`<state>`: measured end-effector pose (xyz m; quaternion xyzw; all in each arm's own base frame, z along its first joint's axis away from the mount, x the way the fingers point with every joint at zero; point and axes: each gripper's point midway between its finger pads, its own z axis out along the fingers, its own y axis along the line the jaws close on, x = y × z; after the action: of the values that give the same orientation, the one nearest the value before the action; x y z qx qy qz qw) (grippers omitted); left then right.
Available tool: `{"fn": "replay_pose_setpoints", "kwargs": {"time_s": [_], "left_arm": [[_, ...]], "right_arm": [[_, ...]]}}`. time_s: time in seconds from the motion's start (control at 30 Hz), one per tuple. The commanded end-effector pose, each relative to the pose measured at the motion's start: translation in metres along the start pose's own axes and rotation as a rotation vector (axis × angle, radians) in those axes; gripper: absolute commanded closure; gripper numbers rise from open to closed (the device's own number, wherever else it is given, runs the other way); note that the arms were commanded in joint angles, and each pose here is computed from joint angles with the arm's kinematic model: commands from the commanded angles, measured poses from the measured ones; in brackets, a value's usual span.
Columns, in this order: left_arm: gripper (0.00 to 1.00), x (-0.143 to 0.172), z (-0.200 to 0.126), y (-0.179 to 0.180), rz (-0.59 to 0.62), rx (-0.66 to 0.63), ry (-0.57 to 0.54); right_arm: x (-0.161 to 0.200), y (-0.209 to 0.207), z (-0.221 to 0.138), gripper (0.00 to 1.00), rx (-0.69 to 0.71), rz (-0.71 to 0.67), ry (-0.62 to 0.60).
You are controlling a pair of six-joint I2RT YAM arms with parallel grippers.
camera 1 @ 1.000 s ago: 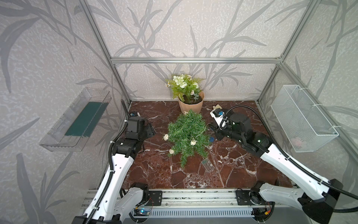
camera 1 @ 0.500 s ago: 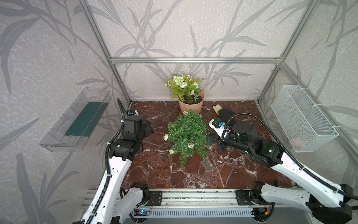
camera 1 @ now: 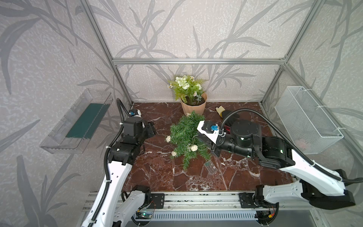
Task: Remove string lights from the small christmas tree
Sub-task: Pick up the light string from the Christmas tree, then remove the light string from the Christmas tree.
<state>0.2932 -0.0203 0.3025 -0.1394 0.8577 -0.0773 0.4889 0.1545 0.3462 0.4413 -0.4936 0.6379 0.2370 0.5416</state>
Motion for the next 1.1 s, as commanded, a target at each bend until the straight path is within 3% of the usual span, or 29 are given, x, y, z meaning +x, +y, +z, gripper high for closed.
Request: {"fn": "replay_pose_setpoints", "kwargs": {"time_s": [0.0,0.27,0.47,0.63,0.87,1.07], "left_arm": [[0.33,-0.013,-0.017,-0.016,0.022,0.083,-0.032],[0.32,-0.018,-0.037,-0.026,0.051,0.142,-0.035],[0.24,-0.024,-0.051,-0.014,0.074,0.088,-0.068],[0.23,-0.025,-0.062,-0.005,0.072,0.047,-0.087],[0.22,-0.022,-0.076,0.01,0.078,-0.015,-0.104],[0.22,-0.019,-0.08,0.006,0.069,0.017,-0.095]], "right_arm": [[-0.018,0.01,0.014,1.0,-0.047,-0.029,-0.017],[-0.065,0.02,0.063,1.0,-0.102,-0.065,-0.073],[-0.083,0.01,0.11,1.0,-0.033,-0.12,-0.051],[-0.104,-0.007,0.136,1.0,0.036,-0.149,-0.103],[-0.107,-0.07,0.163,1.0,0.099,0.016,-0.195],[-0.086,-0.148,0.175,1.0,0.179,0.144,-0.224]]}}
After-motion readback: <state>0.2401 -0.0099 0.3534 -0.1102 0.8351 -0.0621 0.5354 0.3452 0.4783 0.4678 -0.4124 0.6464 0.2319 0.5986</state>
